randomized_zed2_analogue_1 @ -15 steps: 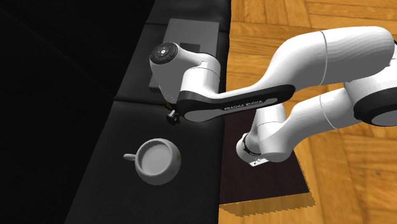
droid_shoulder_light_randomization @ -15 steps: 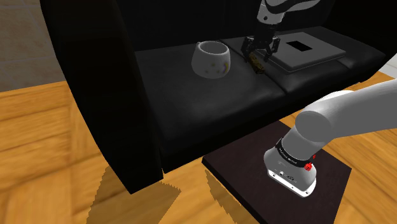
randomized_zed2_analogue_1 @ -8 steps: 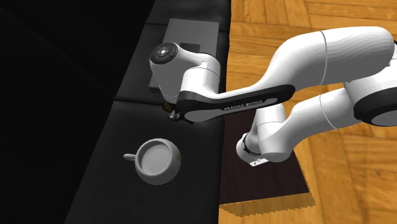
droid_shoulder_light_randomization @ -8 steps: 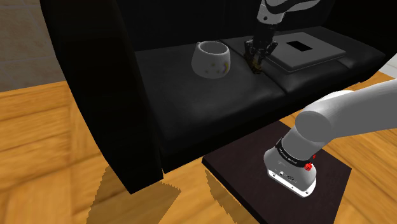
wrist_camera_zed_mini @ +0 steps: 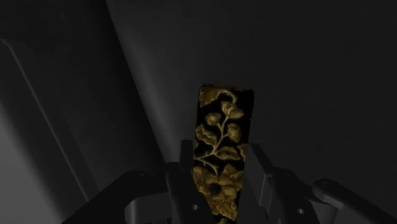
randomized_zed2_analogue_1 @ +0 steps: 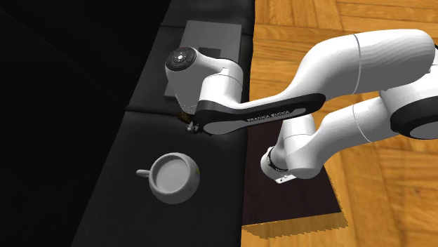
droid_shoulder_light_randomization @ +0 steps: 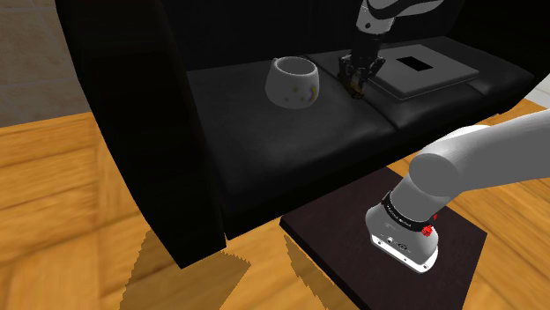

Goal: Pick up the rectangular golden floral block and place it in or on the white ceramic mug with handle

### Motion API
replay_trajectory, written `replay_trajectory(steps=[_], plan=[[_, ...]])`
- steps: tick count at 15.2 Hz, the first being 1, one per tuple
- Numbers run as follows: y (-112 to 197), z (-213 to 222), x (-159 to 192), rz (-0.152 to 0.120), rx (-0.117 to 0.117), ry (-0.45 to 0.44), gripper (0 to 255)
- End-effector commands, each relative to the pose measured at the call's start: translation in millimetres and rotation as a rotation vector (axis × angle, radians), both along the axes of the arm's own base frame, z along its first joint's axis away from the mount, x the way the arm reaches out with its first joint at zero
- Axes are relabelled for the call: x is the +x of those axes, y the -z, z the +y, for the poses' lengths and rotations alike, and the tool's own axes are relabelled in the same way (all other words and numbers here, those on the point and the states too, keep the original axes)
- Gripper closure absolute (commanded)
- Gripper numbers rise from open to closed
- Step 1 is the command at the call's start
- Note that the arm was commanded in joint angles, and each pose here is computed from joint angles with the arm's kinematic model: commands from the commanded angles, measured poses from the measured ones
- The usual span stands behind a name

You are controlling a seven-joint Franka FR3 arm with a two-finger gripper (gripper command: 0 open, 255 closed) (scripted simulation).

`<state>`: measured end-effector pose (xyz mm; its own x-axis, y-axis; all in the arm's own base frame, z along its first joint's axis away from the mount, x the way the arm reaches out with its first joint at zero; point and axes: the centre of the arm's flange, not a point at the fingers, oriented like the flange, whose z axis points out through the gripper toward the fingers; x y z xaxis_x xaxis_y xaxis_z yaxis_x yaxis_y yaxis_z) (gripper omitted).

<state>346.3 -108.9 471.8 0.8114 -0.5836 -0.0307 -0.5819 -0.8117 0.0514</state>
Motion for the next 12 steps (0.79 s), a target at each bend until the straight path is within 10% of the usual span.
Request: replay_trajectory(steps=[1,12], plan=[[-5,0,0,0.000,0.000,0.000,255],[-63,0,0,0.000,0.000,0.000,255]])
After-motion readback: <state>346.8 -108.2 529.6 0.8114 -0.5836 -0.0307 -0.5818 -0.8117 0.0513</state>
